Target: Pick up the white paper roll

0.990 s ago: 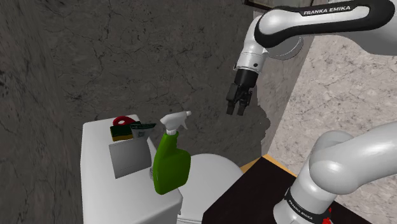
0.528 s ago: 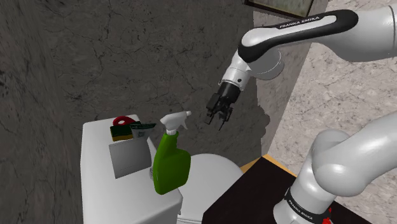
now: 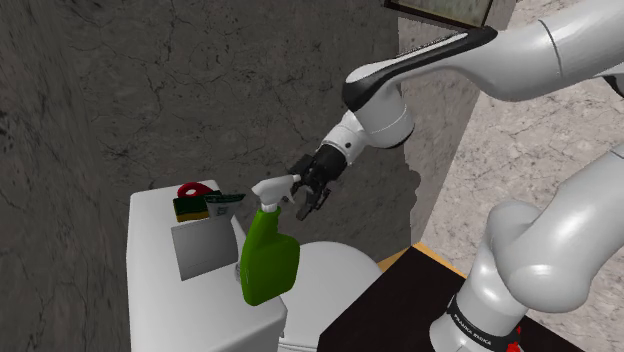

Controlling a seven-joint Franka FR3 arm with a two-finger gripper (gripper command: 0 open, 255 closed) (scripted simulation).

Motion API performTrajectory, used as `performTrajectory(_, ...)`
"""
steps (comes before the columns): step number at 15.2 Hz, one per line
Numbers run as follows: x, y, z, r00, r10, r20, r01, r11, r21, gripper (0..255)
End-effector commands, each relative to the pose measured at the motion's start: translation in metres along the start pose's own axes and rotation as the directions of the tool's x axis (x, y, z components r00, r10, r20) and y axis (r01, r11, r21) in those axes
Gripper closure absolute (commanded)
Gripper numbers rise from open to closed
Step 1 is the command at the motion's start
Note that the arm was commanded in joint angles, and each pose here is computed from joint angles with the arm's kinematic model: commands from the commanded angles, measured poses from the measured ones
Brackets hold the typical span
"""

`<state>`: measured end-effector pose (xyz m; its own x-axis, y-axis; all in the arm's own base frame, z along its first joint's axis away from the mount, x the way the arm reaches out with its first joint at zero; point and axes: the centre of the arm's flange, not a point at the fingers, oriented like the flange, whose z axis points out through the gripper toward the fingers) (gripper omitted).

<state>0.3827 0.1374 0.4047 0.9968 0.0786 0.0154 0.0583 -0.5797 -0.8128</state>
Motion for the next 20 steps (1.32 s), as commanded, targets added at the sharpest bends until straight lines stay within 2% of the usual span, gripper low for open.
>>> performTrajectory(1, 0.011, -0.005, 0.019, 1.0, -0.006, -0.017, 0.007, 0.997, 0.082, 0)
performTrajectory(4, 0.025, -0.013, 0.046, 0.999, -0.016, -0.036, 0.023, 0.98, 0.196, 0)
performTrajectory(8, 0.046, -0.029, 0.08, 0.998, -0.026, -0.064, 0.047, 0.938, 0.344, 0)
performTrajectory(18, 0.045, 0.003, 0.104, 0.998, -0.026, -0.065, 0.047, 0.937, 0.346, 0)
performTrajectory(19, 0.046, 0.004, 0.105, 0.998, -0.026, -0.065, 0.047, 0.937, 0.346, 255)
performTrajectory(20, 0.046, 0.004, 0.105, 0.998, -0.026, -0.065, 0.047, 0.937, 0.346, 255)
